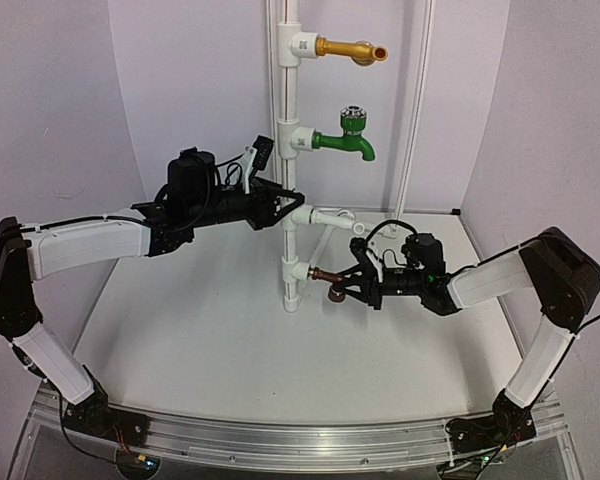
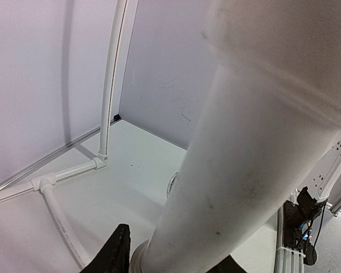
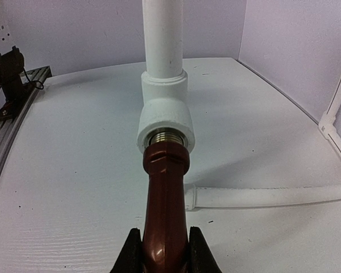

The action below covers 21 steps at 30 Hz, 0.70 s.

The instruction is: Install the water faucets

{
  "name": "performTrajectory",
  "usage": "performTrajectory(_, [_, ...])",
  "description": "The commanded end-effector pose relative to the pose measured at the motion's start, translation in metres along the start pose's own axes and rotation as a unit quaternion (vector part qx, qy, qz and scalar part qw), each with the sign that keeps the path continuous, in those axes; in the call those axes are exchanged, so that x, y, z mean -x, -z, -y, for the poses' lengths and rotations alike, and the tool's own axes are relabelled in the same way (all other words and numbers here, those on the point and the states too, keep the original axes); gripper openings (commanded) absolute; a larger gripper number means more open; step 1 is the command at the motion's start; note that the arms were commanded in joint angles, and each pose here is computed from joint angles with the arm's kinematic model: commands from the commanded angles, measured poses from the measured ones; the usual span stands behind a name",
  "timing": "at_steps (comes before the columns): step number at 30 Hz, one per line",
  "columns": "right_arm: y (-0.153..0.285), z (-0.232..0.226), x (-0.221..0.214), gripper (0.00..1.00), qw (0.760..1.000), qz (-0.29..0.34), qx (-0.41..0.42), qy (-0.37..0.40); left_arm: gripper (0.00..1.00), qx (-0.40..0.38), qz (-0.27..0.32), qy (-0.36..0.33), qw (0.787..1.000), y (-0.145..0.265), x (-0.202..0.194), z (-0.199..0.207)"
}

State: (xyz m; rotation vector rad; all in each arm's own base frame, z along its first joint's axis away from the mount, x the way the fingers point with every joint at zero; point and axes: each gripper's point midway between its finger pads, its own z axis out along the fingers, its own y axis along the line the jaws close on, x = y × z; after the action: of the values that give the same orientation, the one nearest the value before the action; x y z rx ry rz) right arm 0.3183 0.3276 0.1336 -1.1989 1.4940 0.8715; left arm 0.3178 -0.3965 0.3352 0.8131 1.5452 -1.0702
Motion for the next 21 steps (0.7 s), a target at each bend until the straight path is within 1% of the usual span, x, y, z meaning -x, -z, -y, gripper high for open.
performTrajectory(1, [0.0016,0.0144,0.0528,0.0,0.994,0.055,-0.034,0.086,0.0,-0.055,0.002,0.058,0.997,0.0115,0.0169,0.0327])
performTrajectory(9, [0.0062,0.0173,0.051,0.0,0.992,0.041,-0.052,0.109,0.0,-0.053,0.003,0.054,0.997,0.016,0.0221,0.0352])
performTrajectory(14, [0.0093,0.0177,0.0577,0.0,0.99,0.039,-0.055,0.125,0.0,-0.057,-0.006,0.053,0.997,0.0157,0.0184,0.0386])
performTrajectory(18, [0.0057,0.0167,0.0586,0.0,0.991,0.04,-0.047,0.116,0.0,-0.059,-0.011,0.054,0.997,0.0146,0.0149,0.0406])
performTrajectory(21, [0.001,0.0161,0.0522,0.0,0.994,0.039,-0.036,0.091,0.0,-0.059,-0.011,0.053,0.997,0.0141,0.0154,0.041])
